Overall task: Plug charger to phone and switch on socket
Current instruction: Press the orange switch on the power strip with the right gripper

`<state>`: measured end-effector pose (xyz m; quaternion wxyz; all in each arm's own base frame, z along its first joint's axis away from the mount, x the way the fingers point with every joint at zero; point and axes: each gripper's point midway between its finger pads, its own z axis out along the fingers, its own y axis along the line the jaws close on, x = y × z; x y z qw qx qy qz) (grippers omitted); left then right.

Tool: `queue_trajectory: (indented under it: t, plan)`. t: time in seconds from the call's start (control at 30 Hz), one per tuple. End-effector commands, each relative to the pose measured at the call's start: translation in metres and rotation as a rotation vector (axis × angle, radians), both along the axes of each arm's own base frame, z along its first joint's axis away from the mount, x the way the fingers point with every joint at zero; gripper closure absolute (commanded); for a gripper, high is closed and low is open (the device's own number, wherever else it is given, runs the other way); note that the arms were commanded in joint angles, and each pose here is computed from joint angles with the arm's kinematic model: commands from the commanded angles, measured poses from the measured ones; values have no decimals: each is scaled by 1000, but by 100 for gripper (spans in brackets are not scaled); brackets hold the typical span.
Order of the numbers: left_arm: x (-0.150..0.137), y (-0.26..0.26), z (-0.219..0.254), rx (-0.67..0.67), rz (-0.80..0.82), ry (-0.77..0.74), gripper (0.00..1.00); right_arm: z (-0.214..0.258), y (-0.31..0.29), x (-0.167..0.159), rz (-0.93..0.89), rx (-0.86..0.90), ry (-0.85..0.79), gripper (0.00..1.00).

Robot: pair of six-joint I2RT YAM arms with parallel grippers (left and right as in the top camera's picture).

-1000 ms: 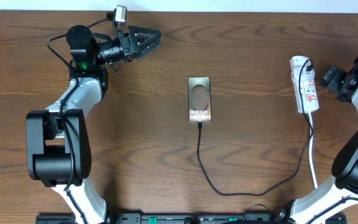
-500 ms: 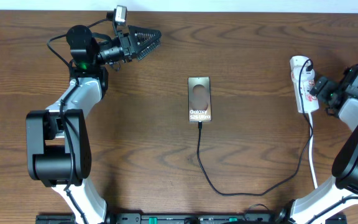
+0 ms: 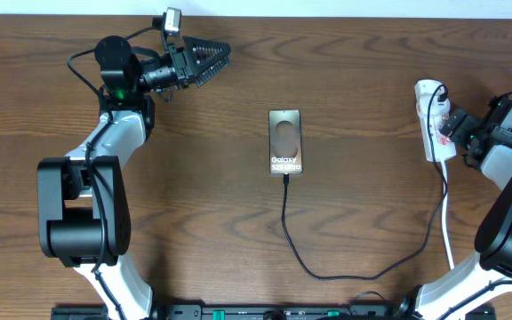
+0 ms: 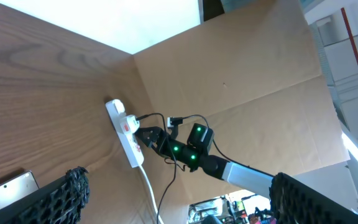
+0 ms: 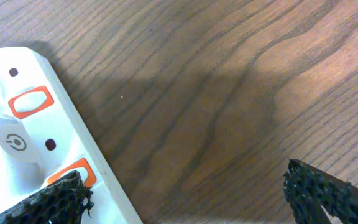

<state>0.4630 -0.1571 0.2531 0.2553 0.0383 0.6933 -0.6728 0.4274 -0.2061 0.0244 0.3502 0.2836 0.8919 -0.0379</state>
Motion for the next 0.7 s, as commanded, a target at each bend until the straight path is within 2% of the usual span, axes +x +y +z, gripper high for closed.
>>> queue_trajectory:
  t: [0.0,0.4,0.67]
  plan:
    - [-2,1,13,3,0,-45,7,8,-4,4,11,-13,-16,1]
    - [-2,1,13,3,0,-45,7,48,-21,20,9,-2,48,1]
    - [-2,1,13,3,0,-45,7,0,-16,11,41,51,179,1]
